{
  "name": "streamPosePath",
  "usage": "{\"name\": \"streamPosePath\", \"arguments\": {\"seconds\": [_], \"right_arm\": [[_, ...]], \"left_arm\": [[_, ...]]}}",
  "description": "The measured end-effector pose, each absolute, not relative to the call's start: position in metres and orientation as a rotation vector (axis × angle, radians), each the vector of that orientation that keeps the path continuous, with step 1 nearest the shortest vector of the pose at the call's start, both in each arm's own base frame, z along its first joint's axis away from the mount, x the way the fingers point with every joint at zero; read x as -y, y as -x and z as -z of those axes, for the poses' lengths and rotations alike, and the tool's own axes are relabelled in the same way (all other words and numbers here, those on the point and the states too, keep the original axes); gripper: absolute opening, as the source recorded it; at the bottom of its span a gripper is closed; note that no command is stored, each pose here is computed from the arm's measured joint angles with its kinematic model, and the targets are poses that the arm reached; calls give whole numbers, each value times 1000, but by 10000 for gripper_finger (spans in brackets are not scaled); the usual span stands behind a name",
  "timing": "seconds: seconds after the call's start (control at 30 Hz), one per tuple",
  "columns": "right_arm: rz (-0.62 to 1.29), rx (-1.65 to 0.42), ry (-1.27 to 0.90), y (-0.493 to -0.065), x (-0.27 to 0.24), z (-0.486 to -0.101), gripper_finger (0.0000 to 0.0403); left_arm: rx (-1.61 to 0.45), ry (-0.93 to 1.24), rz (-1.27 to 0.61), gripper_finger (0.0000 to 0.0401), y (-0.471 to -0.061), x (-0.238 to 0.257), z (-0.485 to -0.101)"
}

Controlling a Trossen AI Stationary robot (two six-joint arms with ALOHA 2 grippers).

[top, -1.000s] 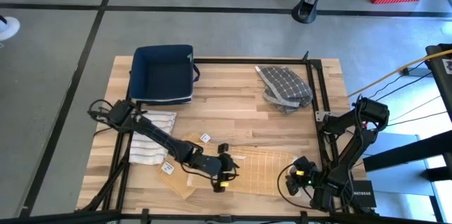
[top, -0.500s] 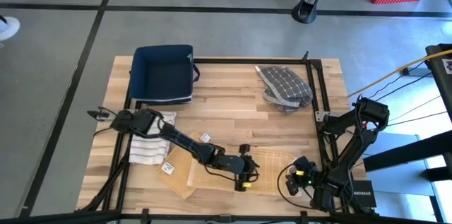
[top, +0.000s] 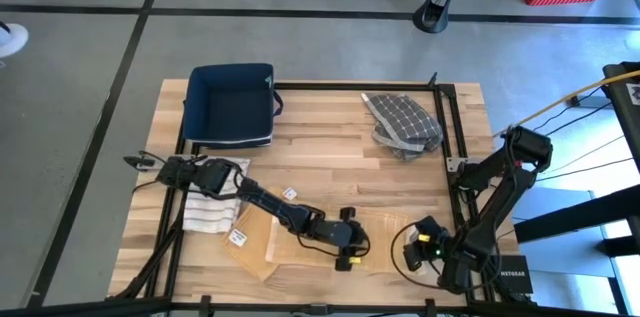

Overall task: Fold towel
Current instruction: Fold the orange pattern towel

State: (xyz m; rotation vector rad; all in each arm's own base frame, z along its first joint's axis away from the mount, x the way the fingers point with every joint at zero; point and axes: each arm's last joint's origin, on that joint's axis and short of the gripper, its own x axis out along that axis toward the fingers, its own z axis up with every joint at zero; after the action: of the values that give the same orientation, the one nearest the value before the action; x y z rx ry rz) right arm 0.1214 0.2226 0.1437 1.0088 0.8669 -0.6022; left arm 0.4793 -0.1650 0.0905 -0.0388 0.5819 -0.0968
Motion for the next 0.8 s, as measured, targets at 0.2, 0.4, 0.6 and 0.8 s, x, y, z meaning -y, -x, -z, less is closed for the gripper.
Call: {"name": "streamPosePath", "arguments": {"seconds": [0.2, 0.4, 0.6, 0.8], "right_arm": [[589, -850, -1037, -121, -217, -156, 8], [570, -801, -1056, -132, -210, -167, 16], [542, -751, -982, -157, -204, -182, 13], [525, -690, -929, -177, -199, -194, 18]], "left_arm": [[-587, 43, 94, 131, -479, 164, -90], [-590, 42, 94, 131, -479, 164, -90], [-592, 41, 93, 131, -479, 163, -89], [-591, 42, 93, 131, -479, 163, -89]]}}
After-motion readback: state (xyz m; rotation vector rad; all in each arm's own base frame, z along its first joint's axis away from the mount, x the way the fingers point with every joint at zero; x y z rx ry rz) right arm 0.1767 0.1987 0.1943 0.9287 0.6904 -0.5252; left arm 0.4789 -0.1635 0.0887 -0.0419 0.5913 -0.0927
